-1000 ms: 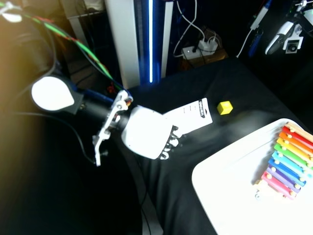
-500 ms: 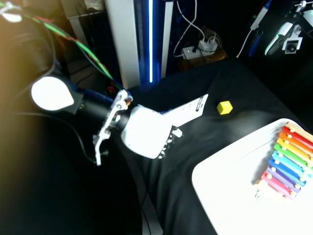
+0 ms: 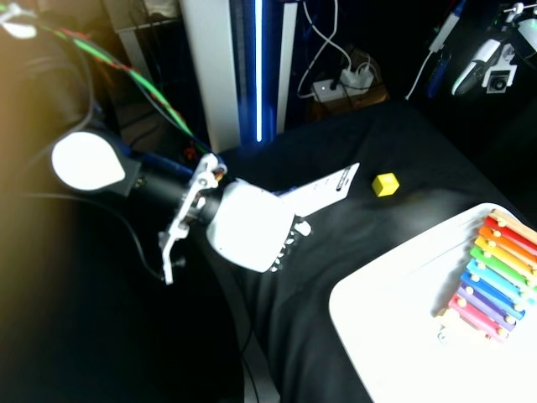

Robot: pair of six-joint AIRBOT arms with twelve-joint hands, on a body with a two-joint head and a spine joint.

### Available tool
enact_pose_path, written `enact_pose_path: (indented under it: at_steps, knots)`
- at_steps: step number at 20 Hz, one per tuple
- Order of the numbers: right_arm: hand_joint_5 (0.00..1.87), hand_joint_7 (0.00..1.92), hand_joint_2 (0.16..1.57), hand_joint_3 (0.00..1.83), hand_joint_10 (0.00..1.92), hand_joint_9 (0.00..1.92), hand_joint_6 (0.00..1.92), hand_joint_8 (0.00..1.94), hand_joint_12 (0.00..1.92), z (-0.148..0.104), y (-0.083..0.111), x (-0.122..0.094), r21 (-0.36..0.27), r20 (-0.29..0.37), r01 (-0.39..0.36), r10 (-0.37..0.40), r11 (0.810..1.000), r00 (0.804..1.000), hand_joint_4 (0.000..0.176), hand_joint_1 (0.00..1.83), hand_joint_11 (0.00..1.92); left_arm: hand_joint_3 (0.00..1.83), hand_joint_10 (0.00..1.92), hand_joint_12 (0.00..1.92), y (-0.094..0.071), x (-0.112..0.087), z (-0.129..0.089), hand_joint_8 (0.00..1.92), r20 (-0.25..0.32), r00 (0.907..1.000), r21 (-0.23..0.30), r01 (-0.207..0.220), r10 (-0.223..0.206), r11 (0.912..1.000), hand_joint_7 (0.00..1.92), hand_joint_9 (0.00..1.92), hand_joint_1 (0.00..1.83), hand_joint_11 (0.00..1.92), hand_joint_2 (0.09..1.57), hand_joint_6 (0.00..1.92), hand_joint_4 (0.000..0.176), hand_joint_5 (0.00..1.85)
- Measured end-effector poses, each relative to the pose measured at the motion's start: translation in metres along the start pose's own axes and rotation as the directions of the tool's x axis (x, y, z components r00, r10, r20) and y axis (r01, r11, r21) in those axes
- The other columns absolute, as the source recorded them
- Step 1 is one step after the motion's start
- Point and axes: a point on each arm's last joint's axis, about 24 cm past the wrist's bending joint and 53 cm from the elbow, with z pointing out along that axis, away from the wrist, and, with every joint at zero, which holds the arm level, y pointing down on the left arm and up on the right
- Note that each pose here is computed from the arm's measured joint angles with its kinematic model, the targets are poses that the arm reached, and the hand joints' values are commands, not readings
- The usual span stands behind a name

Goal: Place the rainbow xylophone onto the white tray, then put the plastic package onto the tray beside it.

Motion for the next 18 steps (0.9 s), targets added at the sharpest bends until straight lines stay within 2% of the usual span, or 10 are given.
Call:
enact_pose_path:
  at_steps: [1, 3, 8, 9, 10, 11, 12, 13, 14, 18]
  knots:
    - [0.7, 1.23, 1.27, 0.0, 0.0, 1.48, 1.38, 0.1, 0.91, -0.001, 0.004, -0.007, -0.015, 0.025, 0.002, -0.001, 1.0, 1.0, 0.0, 1.07, 1.12, 0.0, 0.0, 0.45, 0.0, 0.002, 0.0, 0.0, -0.008, 1.0, -0.002, 0.0, 0.0, 1.0, 0.05, 0.12, 0.79, 0.0, 0.69, 0.0, 0.017, 0.03]
    - [0.73, 1.28, 1.25, 0.0, 0.0, 1.47, 1.34, 0.03, 1.02, -0.006, 0.012, -0.022, -0.043, 0.071, -0.01, 0.013, 0.999, 0.997, 0.0, 1.08, 1.09, 0.0, 0.0, 0.41, 0.001, 0.003, 0.0, 0.0, -0.011, 0.9999, -0.004, 0.0, 0.0, 1.0, 0.04, 0.11, 0.79, 0.0, 0.7, 0.0, 0.006, 0.02]
    - [0.77, 1.32, 1.23, 0.0, 0.01, 1.5, 1.28, 0.0, 0.97, -0.006, 0.027, -0.038, -0.075, 0.108, 0.038, -0.03, 0.996, 0.994, 0.0, 1.11, 1.15, 0.0, 0.0, 0.42, 0.002, 0.004, 0.0, 0.0, -0.014, 0.9999, -0.007, 0.001, -0.001, 1.0, 0.04, 0.11, 0.78, 0.0, 0.68, 0.0, 0.005, 0.02]
    - [0.78, 1.12, 1.16, 0.02, 0.0, 1.49, 1.11, 0.82, 0.82, -0.006, 0.03, -0.041, -0.082, 0.117, 0.041, -0.031, 0.996, 0.993, 0.0, 1.23, 1.18, 0.0, 0.0, 0.42, 0.002, 0.004, 0.0, 0.0, -0.014, 0.9999, -0.007, 0.001, -0.002, 1.0, 0.04, 0.11, 0.8, 0.0, 0.67, 0.0, 0.011, 0.02]
    - [0.72, 1.02, 1.18, 0.01, 0.0, 1.49, 1.14, 1.09, 0.89, -0.006, 0.033, -0.043, -0.089, 0.125, 0.044, -0.032, 0.995, 0.992, 0.0, 1.24, 1.17, 0.0, 0.0, 0.41, 0.002, 0.004, 0.0, 0.0, -0.014, 0.9999, -0.007, 0.001, -0.002, 1.0, 0.04, 0.11, 0.8, 0.0, 0.67, 0.0, 0.009, 0.02]
    - [0.68, 0.97, 1.2, 0.0, 0.01, 1.49, 1.19, 1.21, 0.97, -0.006, 0.039, -0.048, -0.104, 0.137, 0.057, -0.043, 0.993, 0.99, 0.0, 1.23, 1.13, 0.0, 0.0, 0.44, 0.003, 0.005, 0.0, 0.0, -0.016, 0.9999, -0.008, 0.002, -0.002, 1.0, 0.05, 0.12, 0.79, 0.0, 0.68, 0.0, 0.007, 0.03]
    - [0.68, 0.96, 1.21, 0.0, 0.03, 1.53, 1.17, 1.23, 1.1, -0.006, 0.04, -0.049, -0.106, 0.139, 0.062, -0.047, 0.992, 0.989, 0.0, 1.23, 1.14, 0.0, 0.0, 0.45, 0.003, 0.005, 0.0, 0.0, -0.016, 0.9999, -0.009, 0.002, -0.002, 1.0, 0.05, 0.12, 0.79, 0.0, 0.67, 0.0, 0.006, 0.03]
    - [0.67, 0.95, 1.21, 0.0, 0.03, 1.54, 1.19, 1.24, 1.14, -0.006, 0.042, -0.051, -0.111, 0.144, 0.062, -0.045, 0.992, 0.988, 0.0, 1.23, 1.13, 0.0, 0.0, 0.42, 0.002, 0.005, 0.0, 0.0, -0.016, 0.9999, -0.008, 0.002, -0.002, 1.0, 0.04, 0.11, 0.81, 0.0, 0.68, 0.0, 0.003, 0.02]
    - [0.67, 0.97, 1.2, 0.0, 0.01, 1.49, 1.22, 1.19, 1.06, -0.005, 0.046, -0.055, -0.118, 0.155, 0.078, -0.059, 0.99, 0.986, 0.0, 1.23, 1.1, 0.0, 0.0, 0.41, 0.002, 0.005, 0.0, 0.0, -0.016, 0.9999, -0.008, 0.002, -0.002, 1.0, 0.03, 0.11, 0.81, 0.0, 0.68, 0.0, 0.0, 0.01]
    - [0.72, 0.99, 1.19, 0.0, 0.05, 1.56, 1.13, 1.18, 1.12, -0.006, 0.064, -0.07, -0.151, 0.193, 0.12, -0.09, 0.981, 0.977, 0.0, 1.24, 1.2, 0.0, 0.0, 0.35, 0.002, 0.005, 0.0, 0.0, -0.017, 0.9999, -0.008, 0.002, -0.002, 1.0, 0.01, 0.09, 0.84, 0.0, 0.68, 0.0, 0.001, 0.0]
